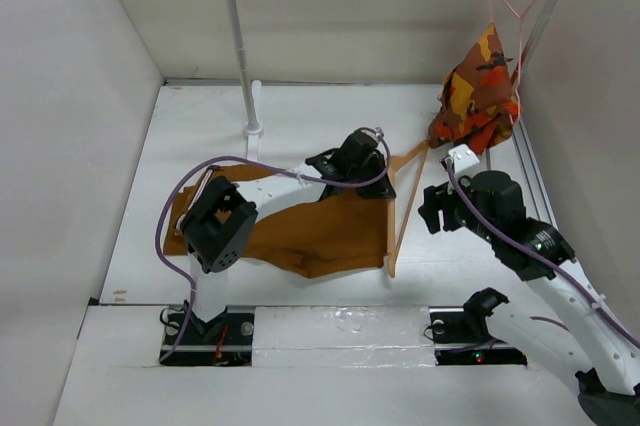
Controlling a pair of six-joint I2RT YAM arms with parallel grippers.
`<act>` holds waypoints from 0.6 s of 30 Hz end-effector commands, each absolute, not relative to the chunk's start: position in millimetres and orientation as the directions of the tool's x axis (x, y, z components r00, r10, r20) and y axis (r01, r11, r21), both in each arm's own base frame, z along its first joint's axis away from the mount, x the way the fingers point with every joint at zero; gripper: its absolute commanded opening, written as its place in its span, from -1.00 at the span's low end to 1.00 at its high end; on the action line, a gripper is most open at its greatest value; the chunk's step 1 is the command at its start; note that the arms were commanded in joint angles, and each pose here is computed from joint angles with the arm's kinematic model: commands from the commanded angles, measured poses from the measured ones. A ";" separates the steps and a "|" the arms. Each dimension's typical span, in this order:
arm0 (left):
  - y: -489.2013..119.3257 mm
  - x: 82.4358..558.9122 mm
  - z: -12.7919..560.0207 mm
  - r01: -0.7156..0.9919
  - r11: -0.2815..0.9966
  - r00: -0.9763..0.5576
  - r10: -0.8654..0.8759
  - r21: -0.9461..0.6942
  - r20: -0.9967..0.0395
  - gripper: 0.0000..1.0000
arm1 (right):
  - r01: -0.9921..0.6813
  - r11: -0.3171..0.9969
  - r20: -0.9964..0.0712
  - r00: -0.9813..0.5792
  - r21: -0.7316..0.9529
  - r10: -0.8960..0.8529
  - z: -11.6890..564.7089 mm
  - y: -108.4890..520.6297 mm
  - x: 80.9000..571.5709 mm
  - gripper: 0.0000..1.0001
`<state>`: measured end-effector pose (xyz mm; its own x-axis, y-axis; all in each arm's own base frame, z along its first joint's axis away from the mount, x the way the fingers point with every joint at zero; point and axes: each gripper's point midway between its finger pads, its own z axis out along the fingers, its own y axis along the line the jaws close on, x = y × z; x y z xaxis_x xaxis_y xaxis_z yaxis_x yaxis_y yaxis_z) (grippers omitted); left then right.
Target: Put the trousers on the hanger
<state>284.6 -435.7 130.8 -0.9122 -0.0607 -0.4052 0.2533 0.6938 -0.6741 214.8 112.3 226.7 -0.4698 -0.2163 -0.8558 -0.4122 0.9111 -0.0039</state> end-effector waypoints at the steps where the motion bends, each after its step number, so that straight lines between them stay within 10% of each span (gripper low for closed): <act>1: -452.4 282.9 188.3 0.304 0.584 -0.859 -0.173 -0.753 -0.481 -1.00 | -0.488 0.866 -0.838 -0.515 0.111 -0.183 215.8 131.0 207.0 0.38; 3: -448.1 277.7 179.0 0.274 0.608 -0.860 -0.192 -0.745 -0.473 -1.00 | -0.491 0.858 -0.836 -0.526 0.151 -0.154 210.7 136.5 210.5 0.20; 7: -440.7 265.7 170.1 0.217 0.641 -0.835 -0.269 -0.736 -0.481 -1.00 | -0.507 0.821 -0.829 -0.554 0.263 -0.077 189.2 157.6 227.0 -1.00; 14: -404.2 256.2 147.8 0.088 0.673 -0.795 -0.396 -0.734 -0.459 -1.00 | -0.493 0.782 -0.790 -0.613 0.380 -0.002 139.1 172.3 271.8 -0.96; 18: -390.0 252.8 118.7 0.046 0.691 -0.789 -0.418 -0.722 -0.451 -1.00 | -0.522 0.750 -0.780 -0.625 0.407 -0.012 115.8 188.4 300.7 -0.33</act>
